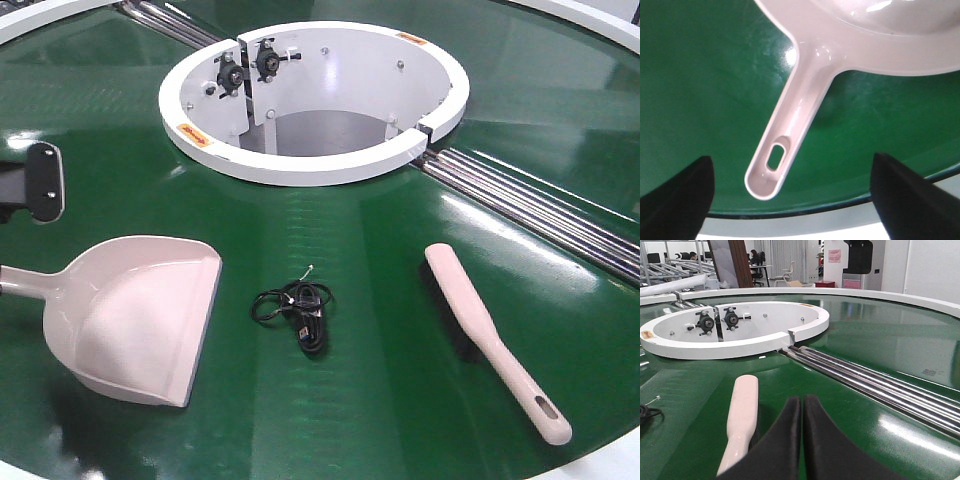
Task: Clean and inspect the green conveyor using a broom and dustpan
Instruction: 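Reach the left gripper down to the pink dustpan handle and grasp it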
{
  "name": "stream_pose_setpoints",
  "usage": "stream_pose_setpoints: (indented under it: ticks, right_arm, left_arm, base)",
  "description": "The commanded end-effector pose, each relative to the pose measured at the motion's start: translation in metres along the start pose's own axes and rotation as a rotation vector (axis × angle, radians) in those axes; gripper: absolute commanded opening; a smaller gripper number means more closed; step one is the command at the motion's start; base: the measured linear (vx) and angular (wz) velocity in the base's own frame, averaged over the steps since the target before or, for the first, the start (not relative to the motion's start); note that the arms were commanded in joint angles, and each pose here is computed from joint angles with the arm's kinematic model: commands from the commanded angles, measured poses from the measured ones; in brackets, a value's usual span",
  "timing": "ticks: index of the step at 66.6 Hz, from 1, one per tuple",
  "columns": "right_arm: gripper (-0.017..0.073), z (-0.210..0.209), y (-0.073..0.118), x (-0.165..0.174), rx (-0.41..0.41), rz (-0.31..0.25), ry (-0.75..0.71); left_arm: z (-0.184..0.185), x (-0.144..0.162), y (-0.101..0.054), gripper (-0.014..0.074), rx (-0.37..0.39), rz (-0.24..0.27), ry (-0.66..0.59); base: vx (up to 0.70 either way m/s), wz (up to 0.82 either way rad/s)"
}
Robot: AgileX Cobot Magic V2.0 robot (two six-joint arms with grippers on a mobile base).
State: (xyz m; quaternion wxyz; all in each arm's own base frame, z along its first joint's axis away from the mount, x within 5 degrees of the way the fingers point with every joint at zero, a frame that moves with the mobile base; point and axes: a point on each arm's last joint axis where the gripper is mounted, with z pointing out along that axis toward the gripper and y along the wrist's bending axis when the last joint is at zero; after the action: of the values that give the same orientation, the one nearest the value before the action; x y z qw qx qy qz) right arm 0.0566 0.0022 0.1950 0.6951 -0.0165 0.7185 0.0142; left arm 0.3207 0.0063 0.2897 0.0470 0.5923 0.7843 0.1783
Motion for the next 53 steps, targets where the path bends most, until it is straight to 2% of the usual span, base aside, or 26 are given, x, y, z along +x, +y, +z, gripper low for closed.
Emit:
stream_pose_setpoints:
  ticks: [1, 11, 31, 43, 53]
  right_arm:
    - [-0.0008, -0.001, 0.001, -0.006, -0.005, -0.017, -0.084]
    - [-0.0008, -0.001, 0.001, -0.006, -0.005, -0.017, -0.084]
    - [-0.0008, -0.001, 0.001, -0.006, -0.005, -0.017, -0.084]
    - [-0.0008, -0.001, 0.001, -0.006, -0.005, -0.017, -0.084]
    - [-0.0008, -0.001, 0.001, -0.006, -0.005, -0.017, -0.084]
  left_arm:
    - [-0.010, 0.000, 0.009, 0.0586, -0.066, 0.039, -0.028]
    - [0.010, -0.006, 0.011, 0.0586, -0.005, 0.100, -0.006]
    - [0.033, -0.013, 0.016, 0.0586, 0.020, 0.223, -0.006]
    - [0.045, -0.018, 0.019, 0.0586, 0.030, 0.241, -0.010]
    - [0.056, -0.020, 0.020, 0.0584, 0.051, 0.284, -0.001]
  base:
    - [0.00, 0.00]
    - [0.00, 0.00]
    - [0.00, 0.00]
    - [0.00, 0.00]
    - [0.00, 0.00]
